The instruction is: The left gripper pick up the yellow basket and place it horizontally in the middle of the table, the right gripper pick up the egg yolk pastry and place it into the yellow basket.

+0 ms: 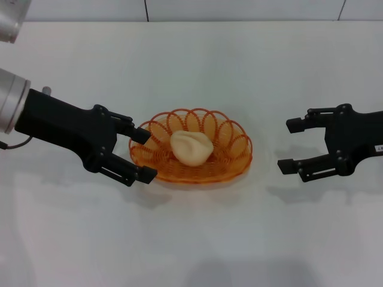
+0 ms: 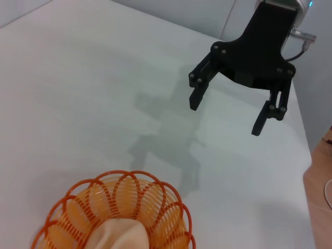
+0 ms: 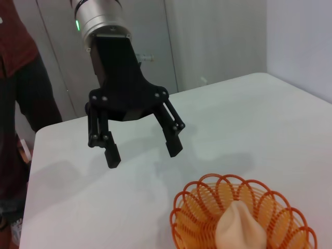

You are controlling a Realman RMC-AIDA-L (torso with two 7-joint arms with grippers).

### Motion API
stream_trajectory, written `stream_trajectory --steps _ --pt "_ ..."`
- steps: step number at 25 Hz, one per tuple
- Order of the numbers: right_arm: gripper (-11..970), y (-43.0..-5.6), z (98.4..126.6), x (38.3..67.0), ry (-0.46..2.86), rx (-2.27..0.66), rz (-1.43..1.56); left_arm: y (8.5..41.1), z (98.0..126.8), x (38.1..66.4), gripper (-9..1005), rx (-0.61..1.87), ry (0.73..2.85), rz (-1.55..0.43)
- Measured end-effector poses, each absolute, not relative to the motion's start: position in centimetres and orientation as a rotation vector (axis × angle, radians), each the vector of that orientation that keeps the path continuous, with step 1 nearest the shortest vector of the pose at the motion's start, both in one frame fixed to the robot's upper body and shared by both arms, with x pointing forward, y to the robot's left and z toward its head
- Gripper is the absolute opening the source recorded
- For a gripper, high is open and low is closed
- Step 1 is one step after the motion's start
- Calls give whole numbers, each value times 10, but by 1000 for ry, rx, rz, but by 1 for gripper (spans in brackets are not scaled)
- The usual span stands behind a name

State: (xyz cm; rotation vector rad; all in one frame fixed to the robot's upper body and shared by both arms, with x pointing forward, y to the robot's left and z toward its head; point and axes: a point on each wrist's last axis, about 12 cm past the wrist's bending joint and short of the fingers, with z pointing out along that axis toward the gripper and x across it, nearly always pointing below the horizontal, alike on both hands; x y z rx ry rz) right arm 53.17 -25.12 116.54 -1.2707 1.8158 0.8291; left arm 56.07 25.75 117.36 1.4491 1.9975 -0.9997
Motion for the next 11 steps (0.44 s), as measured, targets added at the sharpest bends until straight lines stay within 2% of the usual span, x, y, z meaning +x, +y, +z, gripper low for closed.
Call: stream_trajectory --steps 11 --pt "845 -249 1165 531 1827 -1287 825 257 1174 561 870 1449 1996 -1002"
